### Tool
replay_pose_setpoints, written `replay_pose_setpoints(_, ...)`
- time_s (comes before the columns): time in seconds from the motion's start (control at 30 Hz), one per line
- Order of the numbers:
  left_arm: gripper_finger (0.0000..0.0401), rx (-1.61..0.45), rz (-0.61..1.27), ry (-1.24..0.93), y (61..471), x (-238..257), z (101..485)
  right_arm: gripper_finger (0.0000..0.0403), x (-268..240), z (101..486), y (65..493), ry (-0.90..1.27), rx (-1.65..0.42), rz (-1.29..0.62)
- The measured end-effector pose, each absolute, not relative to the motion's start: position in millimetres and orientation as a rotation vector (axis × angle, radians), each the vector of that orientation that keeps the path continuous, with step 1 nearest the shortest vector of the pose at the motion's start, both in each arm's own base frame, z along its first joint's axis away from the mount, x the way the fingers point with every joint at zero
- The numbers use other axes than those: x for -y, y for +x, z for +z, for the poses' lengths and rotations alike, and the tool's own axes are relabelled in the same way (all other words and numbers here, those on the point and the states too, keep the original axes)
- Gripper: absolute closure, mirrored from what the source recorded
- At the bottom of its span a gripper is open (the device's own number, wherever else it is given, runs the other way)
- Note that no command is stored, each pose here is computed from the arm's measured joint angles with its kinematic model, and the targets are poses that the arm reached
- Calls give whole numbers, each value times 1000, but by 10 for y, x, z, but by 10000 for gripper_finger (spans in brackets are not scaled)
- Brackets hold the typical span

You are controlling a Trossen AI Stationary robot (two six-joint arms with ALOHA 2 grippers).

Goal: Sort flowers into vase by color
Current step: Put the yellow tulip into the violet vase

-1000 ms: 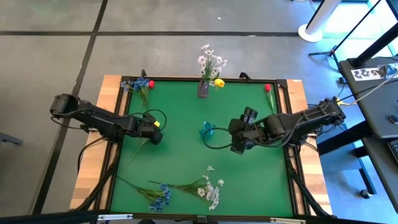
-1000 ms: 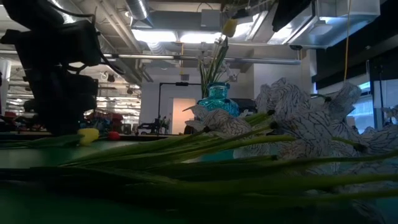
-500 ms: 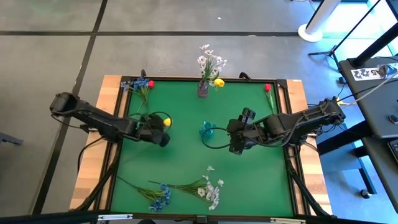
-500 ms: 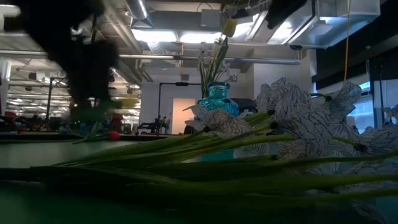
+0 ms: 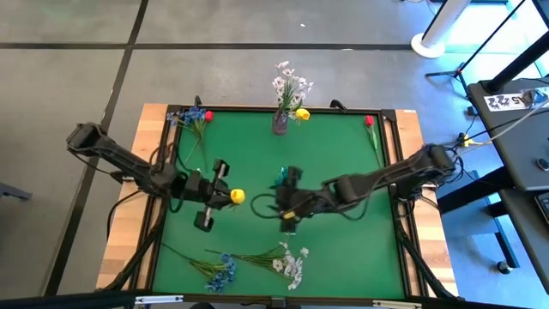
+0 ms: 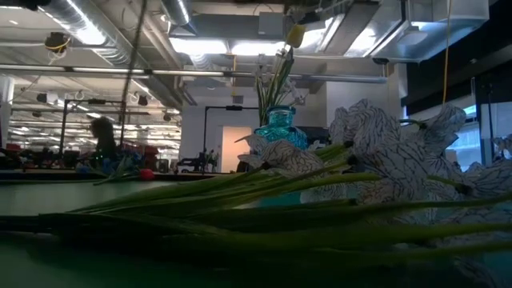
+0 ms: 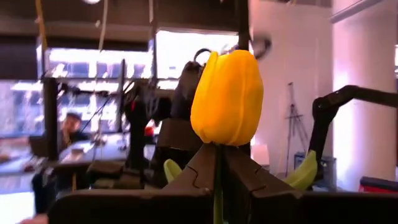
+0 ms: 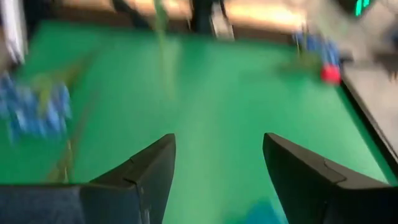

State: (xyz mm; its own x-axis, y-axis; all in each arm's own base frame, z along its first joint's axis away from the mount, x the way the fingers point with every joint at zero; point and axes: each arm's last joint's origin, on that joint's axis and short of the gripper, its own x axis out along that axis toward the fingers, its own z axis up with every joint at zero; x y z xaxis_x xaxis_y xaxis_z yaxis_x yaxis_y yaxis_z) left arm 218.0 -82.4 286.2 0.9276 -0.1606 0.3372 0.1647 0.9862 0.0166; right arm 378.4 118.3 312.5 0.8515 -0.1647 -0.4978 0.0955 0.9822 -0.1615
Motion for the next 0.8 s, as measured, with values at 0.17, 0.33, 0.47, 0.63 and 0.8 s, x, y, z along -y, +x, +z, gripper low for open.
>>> replay_pose_setpoints(0.17,394,418,-189,50,2315,887,2750,159,-1325,3060,4072,-83,-322,-53)
replay_pose_setpoints(0.33,394,489,-222,46,2360,901,2730,159,-1453,3091,4096,-97,-226,-81)
replay_pose_setpoints(0.47,394,526,-247,38,2362,912,2734,159,-1532,3165,4079,-154,-154,-91)
replay_pose_setpoints(0.63,394,549,-235,39,2359,888,2753,166,-1551,3239,4087,-150,-85,-53)
replay_pose_setpoints(0.8,389,539,-232,41,2375,860,2745,227,-1418,3219,4145,-149,-97,-60)
